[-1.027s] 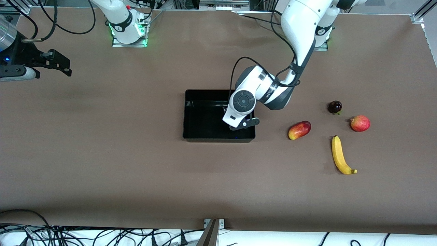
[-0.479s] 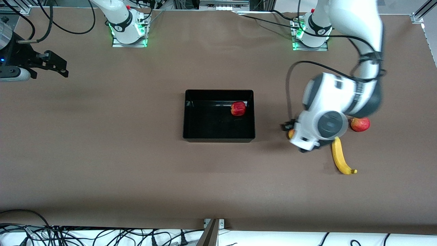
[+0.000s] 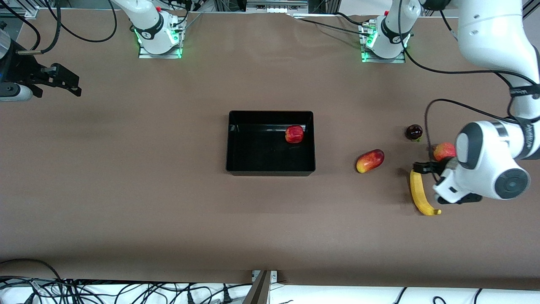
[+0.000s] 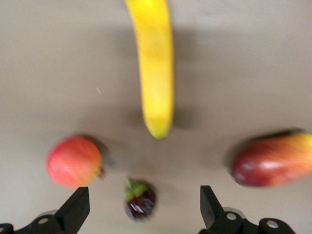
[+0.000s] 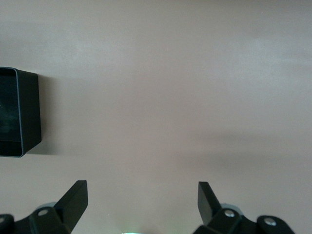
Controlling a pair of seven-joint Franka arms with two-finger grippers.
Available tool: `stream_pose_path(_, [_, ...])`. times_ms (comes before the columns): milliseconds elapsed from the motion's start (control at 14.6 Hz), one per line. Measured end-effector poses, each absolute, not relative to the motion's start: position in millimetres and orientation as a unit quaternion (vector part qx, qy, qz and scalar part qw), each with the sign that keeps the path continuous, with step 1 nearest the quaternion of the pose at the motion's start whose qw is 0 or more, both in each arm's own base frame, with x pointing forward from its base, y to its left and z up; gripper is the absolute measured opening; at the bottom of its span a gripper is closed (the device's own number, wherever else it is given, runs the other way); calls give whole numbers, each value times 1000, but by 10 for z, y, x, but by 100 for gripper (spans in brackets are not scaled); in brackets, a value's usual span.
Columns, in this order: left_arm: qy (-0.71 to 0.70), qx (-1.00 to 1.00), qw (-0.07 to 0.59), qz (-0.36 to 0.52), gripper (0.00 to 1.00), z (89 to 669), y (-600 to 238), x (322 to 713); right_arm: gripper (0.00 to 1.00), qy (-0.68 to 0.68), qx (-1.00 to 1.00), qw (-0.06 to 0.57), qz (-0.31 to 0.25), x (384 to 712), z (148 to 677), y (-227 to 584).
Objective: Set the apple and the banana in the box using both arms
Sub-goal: 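Move the left gripper over the yellow banana and lower it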
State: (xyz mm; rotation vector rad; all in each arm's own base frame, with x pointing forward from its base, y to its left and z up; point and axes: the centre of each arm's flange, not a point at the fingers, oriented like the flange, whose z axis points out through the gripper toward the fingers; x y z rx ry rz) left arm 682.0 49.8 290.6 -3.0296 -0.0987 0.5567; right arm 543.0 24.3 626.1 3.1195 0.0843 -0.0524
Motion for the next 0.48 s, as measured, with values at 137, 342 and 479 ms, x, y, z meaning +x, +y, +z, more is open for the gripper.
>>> stream_pose_path(137, [-22, -986, 12, 167, 100, 2682, 668, 6812, 100, 27, 999, 10, -17, 5430, 6261, 243])
stream_pose_path(342, [0, -990, -35, 136, 100, 2601, 393, 6877, 100, 27, 999, 10, -17, 5430, 6261, 243])
stream_pose_path(479, [19, -994, -32, 101, 100, 2556, 297, 6940, 100, 27, 999, 10, -17, 5430, 6261, 243])
